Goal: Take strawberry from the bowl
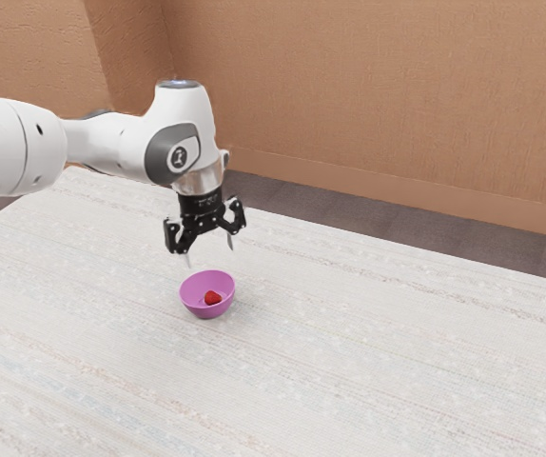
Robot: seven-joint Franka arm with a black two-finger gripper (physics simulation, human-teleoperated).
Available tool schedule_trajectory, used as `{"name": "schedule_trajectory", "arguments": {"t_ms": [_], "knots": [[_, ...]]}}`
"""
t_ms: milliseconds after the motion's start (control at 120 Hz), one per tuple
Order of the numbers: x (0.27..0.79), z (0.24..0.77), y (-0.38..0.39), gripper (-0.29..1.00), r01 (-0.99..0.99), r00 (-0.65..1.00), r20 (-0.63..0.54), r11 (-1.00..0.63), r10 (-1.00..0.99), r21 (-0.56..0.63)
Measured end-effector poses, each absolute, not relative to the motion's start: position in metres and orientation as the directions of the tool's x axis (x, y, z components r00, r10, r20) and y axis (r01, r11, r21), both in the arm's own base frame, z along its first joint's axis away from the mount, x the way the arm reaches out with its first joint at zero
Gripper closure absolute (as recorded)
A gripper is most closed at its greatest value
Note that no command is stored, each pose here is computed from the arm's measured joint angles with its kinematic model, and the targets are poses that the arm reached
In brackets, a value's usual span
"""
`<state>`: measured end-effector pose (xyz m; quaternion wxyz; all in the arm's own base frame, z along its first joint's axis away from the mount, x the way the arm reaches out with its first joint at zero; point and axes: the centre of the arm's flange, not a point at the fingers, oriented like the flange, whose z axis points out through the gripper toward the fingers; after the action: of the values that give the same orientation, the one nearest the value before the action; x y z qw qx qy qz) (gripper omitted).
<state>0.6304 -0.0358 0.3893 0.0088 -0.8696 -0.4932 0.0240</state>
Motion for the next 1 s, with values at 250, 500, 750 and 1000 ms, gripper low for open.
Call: {"name": "schedule_trajectory", "arguments": {"t_ms": [250,500,750,1000], "knots": [[0.614,0.36,-0.014,0.07,0.943,0.333,-0.02,-0.333,0.943,-0.026],[0.613,0.348,-0.012,0.24,0.973,0.23,-0.014,-0.23,0.973,-0.024],[0.608,0.331,-0.013,0.38,0.986,0.163,-0.018,-0.163,0.987,-0.044],[0.619,0.326,-0.007,0.43,0.996,0.084,-0.028,-0.085,0.996,-0.029]]}}
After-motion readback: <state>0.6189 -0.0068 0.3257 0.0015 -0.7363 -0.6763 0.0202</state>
